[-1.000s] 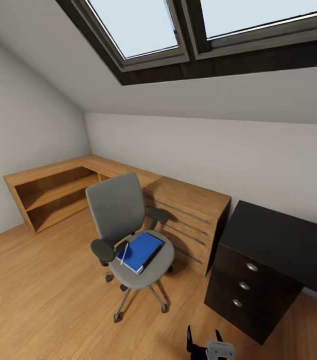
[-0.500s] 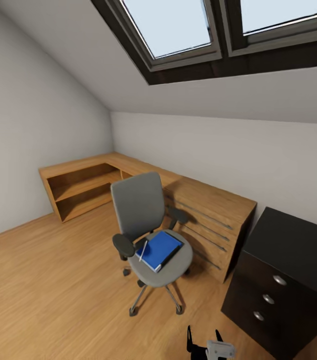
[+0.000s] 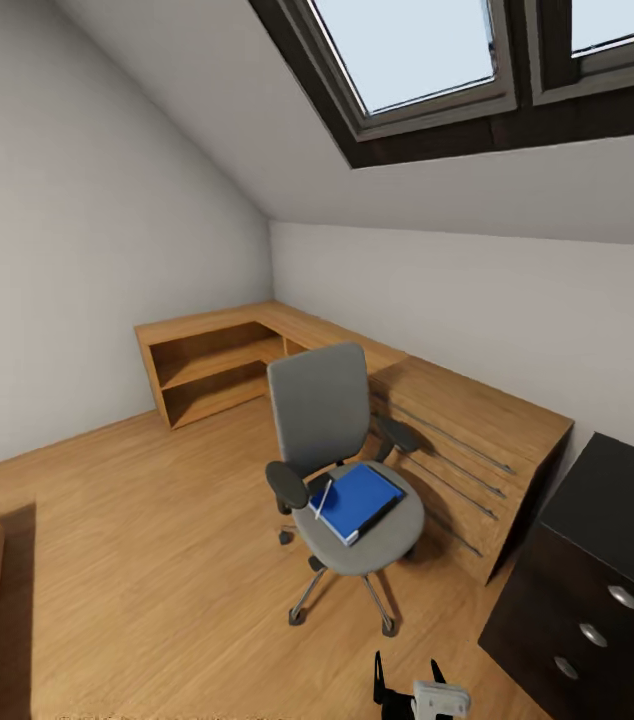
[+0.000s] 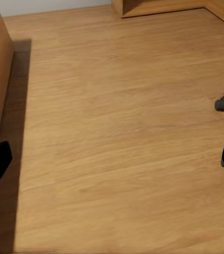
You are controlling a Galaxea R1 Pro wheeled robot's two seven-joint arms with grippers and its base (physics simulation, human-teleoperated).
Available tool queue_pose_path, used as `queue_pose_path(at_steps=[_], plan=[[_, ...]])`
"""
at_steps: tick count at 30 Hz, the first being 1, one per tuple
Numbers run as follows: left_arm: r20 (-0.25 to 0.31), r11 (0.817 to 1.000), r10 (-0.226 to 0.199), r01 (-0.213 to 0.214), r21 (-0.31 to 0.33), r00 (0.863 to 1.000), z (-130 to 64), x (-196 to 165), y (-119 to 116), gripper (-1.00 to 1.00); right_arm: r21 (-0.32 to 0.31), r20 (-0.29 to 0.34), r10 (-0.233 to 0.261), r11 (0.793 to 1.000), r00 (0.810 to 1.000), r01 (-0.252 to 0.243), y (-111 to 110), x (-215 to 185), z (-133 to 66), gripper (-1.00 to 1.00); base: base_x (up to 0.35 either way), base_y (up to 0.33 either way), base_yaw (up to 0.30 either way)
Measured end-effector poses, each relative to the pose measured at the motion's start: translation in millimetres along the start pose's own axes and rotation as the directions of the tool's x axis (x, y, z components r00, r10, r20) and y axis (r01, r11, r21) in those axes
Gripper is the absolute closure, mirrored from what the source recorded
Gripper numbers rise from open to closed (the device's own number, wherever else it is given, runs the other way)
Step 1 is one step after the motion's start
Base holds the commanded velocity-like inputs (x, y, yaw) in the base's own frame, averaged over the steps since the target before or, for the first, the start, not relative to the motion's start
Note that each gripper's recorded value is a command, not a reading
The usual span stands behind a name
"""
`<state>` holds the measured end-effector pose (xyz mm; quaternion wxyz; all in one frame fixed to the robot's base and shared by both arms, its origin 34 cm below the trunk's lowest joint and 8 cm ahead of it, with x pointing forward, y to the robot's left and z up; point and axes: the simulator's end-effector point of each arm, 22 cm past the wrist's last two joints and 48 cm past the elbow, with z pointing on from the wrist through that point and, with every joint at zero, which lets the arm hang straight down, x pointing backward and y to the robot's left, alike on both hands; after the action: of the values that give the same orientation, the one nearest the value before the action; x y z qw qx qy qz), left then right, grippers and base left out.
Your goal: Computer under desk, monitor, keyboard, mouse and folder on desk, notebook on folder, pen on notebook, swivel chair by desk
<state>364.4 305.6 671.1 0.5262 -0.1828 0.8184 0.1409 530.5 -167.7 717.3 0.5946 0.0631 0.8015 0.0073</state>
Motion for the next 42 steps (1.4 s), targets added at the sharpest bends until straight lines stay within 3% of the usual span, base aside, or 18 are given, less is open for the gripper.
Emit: queue_pose_path(at_steps=[10, 18, 31, 42], plan=[[-0.002, 1.000, 0.001, -0.001, 0.001, 1.000, -0.4, 1, 0, -1.00, -0.007, -0.108, -0.024, 1.000, 0.994, 0.023, 1, 23, -0.3, -1.00, 0.000, 0.000, 0.085], [-0.016, 1.000, 0.010, -0.010, -0.001, 1.000, -3.7, 6, 3, -1.00, -0.008, -0.113, -0.025, 1.000, 0.993, 0.025, 1, 24, -0.3, -1.00, 0.023, 0.029, 0.002], [-0.024, 1.000, 0.017, -0.017, -0.005, 1.000, -5.4, 9, 6, -1.00, -0.011, -0.112, -0.027, 1.000, 0.993, 0.026, 2, 24, -0.4, -1.00, 0.236, 0.205, 0.000], [-0.025, 1.000, 0.016, -0.016, -0.003, 1.000, -5.7, 9, 5, -1.00, -0.009, -0.112, -0.026, 1.000, 0.993, 0.025, 2, 24, 0.1, -1.00, 0.155, 0.028, 0.000]])
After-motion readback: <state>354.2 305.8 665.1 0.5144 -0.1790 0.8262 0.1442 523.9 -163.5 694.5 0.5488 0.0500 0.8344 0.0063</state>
